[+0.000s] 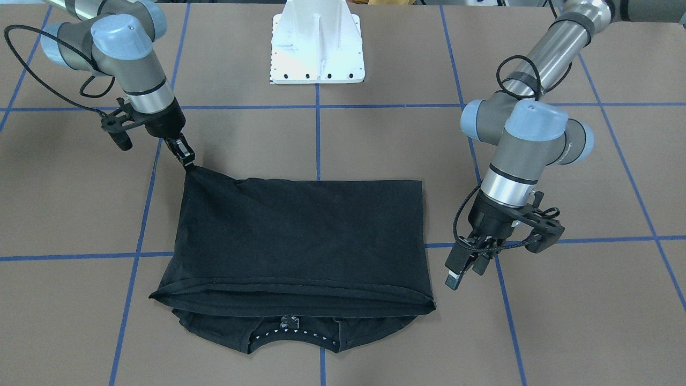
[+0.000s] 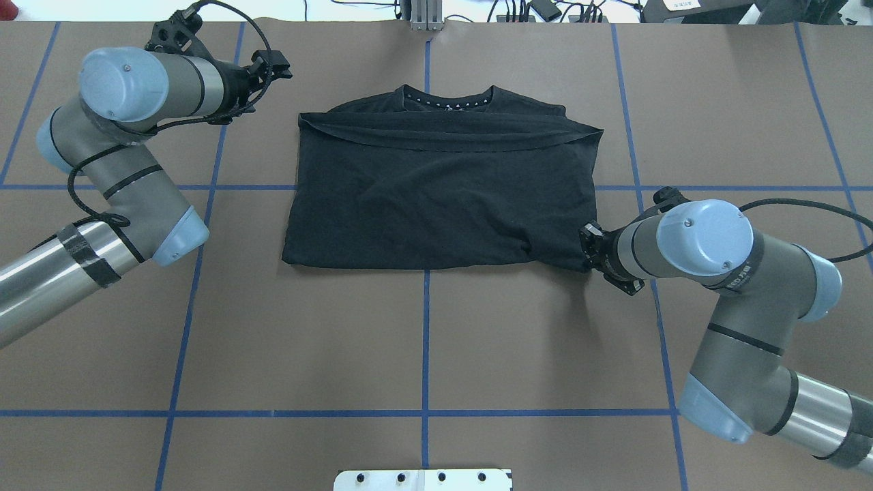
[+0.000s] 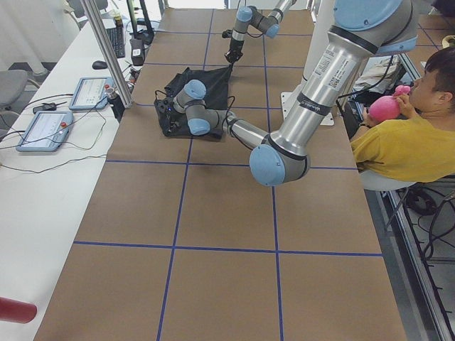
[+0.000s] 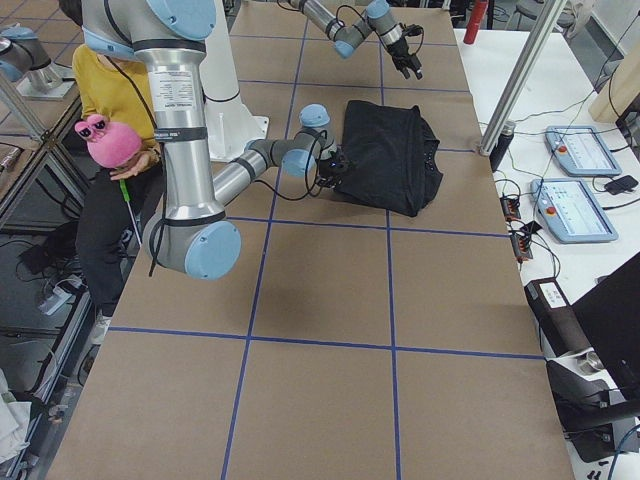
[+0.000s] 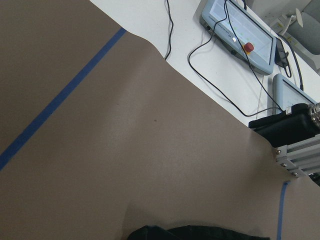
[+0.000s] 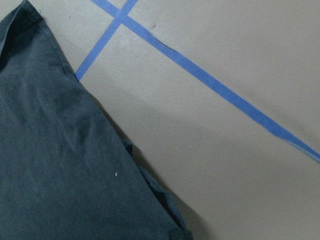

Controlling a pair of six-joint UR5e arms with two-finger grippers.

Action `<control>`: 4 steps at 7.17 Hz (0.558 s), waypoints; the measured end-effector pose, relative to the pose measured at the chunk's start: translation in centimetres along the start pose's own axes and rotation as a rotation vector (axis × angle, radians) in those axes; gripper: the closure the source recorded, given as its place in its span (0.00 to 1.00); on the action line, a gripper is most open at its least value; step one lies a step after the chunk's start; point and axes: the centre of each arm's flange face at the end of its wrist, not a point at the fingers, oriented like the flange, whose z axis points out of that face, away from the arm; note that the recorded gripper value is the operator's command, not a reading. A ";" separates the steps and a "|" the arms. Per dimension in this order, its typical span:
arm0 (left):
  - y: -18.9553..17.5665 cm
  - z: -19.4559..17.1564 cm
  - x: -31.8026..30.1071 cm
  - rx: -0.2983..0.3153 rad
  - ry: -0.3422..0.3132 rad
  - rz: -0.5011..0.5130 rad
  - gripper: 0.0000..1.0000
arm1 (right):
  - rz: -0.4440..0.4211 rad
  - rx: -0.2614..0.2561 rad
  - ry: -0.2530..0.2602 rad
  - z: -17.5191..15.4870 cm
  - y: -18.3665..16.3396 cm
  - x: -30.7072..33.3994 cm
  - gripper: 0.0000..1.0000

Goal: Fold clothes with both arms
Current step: 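Drag the shirt edge toward the robot with the right gripper, rotating the shirt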

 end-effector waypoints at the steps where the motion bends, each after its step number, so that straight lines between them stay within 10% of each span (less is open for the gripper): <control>1: 0.2 -0.6 0.0 -0.007 0.003 0.001 0.01 | -0.015 -0.025 0.015 -1.7 1.0 1.8 1.00; 4: 1.5 -4.1 1.3 -0.063 -0.007 0.002 0.01 | -0.132 -0.149 0.166 -5.2 10.8 7.2 1.00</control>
